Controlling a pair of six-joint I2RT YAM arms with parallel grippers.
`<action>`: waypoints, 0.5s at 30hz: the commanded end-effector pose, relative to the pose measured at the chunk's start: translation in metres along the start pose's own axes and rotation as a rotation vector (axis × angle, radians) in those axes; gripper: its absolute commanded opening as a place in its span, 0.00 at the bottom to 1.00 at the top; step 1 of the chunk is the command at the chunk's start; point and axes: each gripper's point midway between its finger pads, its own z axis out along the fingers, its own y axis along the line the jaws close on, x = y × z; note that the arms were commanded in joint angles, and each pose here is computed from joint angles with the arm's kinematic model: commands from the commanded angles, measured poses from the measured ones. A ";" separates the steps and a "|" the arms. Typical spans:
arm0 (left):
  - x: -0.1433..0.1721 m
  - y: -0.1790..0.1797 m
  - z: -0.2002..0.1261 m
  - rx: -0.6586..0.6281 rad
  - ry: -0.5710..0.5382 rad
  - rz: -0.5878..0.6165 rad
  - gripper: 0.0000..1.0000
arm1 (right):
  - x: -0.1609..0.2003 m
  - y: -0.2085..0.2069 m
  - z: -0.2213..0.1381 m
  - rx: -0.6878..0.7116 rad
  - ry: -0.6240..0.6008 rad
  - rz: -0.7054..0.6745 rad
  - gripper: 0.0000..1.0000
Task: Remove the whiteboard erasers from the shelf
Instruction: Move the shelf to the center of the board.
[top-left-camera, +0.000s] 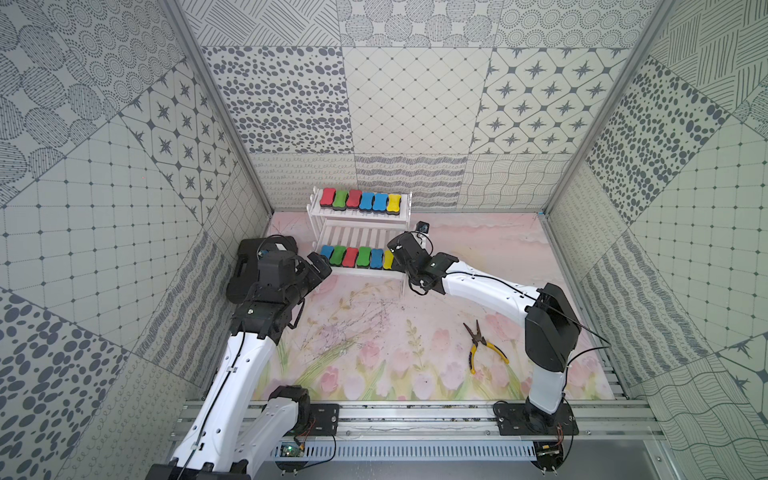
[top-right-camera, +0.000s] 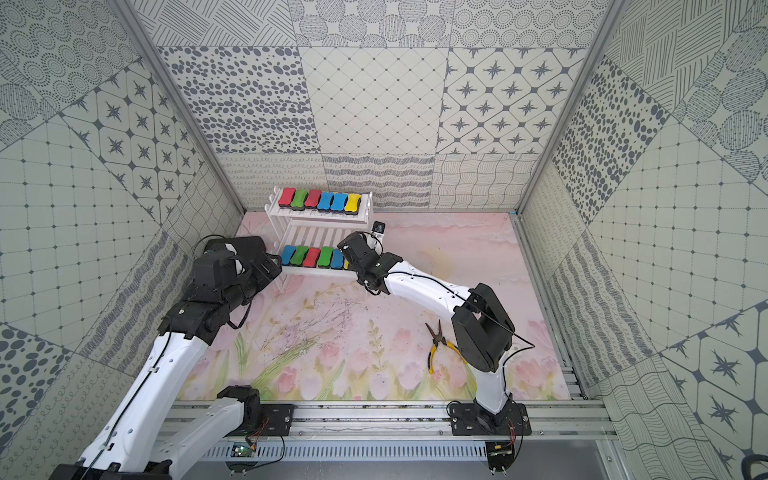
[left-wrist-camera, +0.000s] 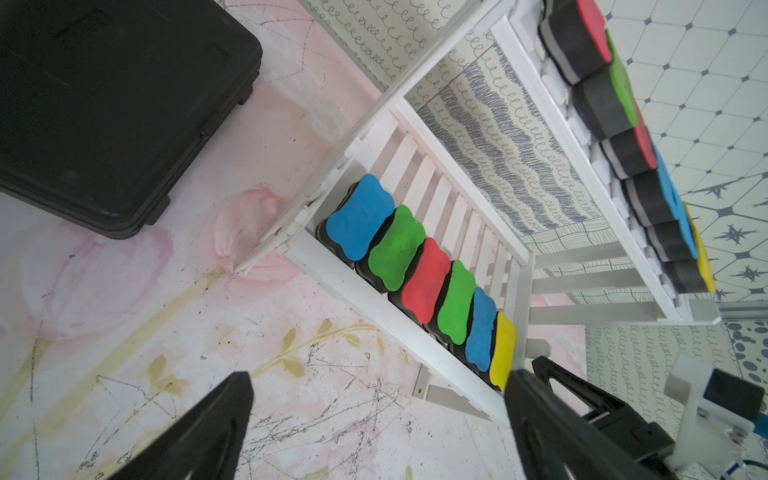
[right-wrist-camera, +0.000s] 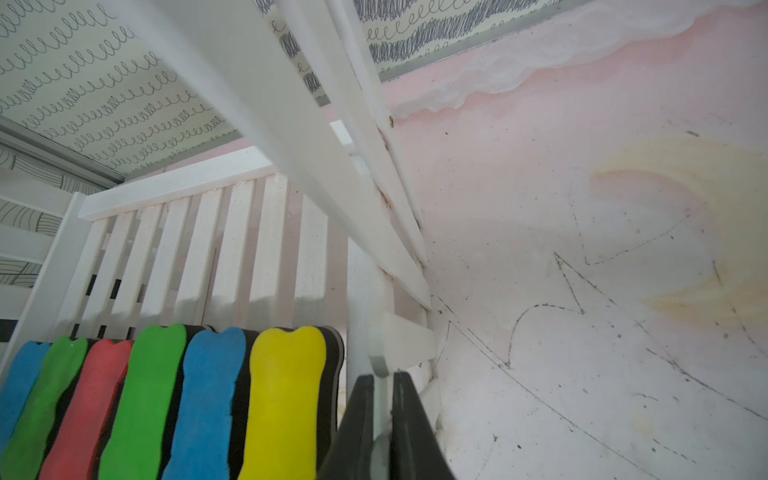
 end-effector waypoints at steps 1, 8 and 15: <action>0.002 -0.009 0.002 0.035 0.022 0.024 1.00 | -0.025 -0.001 -0.019 -0.039 -0.051 0.036 0.00; 0.004 -0.020 -0.001 0.063 0.023 0.048 1.00 | -0.036 -0.023 -0.028 -0.028 -0.069 0.048 0.00; 0.015 -0.030 -0.002 0.065 0.041 0.079 0.99 | -0.043 -0.042 -0.031 -0.017 -0.069 0.044 0.00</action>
